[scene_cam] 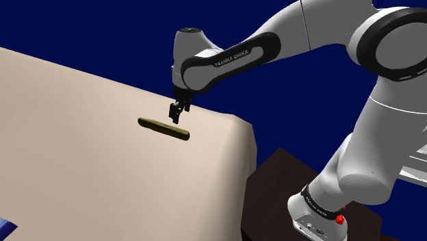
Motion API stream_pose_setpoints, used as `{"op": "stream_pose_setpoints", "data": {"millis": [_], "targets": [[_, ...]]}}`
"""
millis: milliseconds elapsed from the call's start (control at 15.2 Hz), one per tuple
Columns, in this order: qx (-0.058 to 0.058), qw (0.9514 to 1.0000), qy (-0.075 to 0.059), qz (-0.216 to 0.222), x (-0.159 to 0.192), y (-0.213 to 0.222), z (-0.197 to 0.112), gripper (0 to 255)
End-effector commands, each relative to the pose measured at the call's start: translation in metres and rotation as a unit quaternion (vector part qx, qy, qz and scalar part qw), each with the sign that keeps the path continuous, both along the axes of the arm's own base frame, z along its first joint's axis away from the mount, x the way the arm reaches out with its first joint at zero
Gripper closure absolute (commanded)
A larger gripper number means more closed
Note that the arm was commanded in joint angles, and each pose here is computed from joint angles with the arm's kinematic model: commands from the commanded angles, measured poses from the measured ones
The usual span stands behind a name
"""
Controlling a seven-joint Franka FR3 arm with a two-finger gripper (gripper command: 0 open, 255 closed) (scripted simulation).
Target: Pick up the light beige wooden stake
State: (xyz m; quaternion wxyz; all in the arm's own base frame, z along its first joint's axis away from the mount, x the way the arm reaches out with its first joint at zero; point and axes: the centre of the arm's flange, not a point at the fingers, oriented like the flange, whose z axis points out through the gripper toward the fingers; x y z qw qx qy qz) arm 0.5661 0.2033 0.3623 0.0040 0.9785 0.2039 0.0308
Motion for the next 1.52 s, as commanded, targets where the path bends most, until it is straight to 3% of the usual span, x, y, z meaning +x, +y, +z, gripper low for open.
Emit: {"op": "stream_pose_setpoints", "data": {"millis": [0,330,990,1056,1452], "targets": [[-0.002,0.9998,-0.004,0.017,0.015,0.015,-0.014,0],[-0.007,0.9981,-0.014,0.06,0.05,0.055,-0.051,0],[-0.007,0.9981,-0.014,0.06,0.05,0.055,-0.091,0],[-0.007,0.9981,-0.014,0.06,0.049,0.055,-0.091,255],[-0.007,0.9981,-0.014,0.06,0.049,0.055,-0.091,255]]}}
